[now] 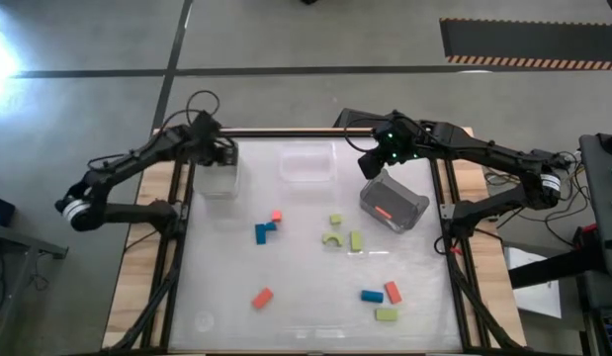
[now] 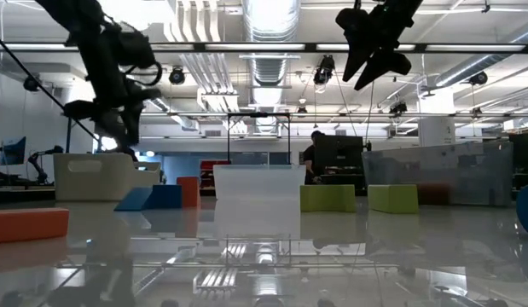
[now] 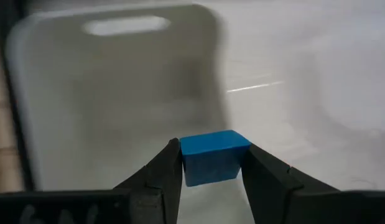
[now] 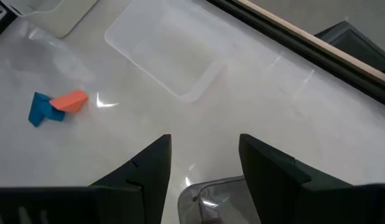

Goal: Sort & place blocks by color
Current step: Put the blue block into the gray bin, then put the orange block into the black bin

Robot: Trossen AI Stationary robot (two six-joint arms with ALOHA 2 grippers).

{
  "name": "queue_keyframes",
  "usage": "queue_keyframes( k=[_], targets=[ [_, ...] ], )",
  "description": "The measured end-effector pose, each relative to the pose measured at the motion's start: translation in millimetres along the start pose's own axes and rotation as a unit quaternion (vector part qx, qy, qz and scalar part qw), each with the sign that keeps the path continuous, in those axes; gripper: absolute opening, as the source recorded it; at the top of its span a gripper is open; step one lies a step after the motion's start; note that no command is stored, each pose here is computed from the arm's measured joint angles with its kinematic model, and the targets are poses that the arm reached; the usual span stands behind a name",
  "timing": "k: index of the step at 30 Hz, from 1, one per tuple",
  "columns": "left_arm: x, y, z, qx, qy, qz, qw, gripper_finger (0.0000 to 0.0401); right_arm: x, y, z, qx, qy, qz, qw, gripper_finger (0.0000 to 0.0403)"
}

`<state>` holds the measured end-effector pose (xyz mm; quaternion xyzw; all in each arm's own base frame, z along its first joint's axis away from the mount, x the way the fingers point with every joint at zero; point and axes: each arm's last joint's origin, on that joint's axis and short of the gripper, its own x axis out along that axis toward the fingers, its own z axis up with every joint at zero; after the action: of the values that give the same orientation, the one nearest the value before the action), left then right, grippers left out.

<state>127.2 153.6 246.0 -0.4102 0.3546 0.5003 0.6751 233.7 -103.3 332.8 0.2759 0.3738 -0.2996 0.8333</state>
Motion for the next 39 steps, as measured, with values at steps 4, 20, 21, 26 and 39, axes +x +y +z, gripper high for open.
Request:
queue_keyframes(
  k=[4,20,21,26,39],
  targets=[
    [18.0,9.6,9.4,0.007,0.026,0.028,0.999,0.0120,0.0,0.0,0.0,0.000,0.000,-0.001,1.000,0.0178],
    [69.4,10.5,13.1,0.033,0.105,0.087,0.990,0.0131,0.0,-0.7,0.4,0.002,-0.006,-0.012,1.000,0.0178],
    [70.3,10.8,13.1,0.034,0.106,0.091,0.990,0.0143,0.0,-0.8,0.4,0.002,-0.006,-0.012,1.000,0.0178],
    [70.9,10.9,12.9,0.034,0.107,0.093,0.989,0.0196,0.0,-0.7,0.4,0.002,-0.006,-0.012,1.000,0.0178],
    [32.6,5.1,10.6,0.039,0.059,0.007,0.998,0.0207,0.0,-0.7,0.4,0.022,-0.006,-0.012,1.000,0.0178]
  ],
)
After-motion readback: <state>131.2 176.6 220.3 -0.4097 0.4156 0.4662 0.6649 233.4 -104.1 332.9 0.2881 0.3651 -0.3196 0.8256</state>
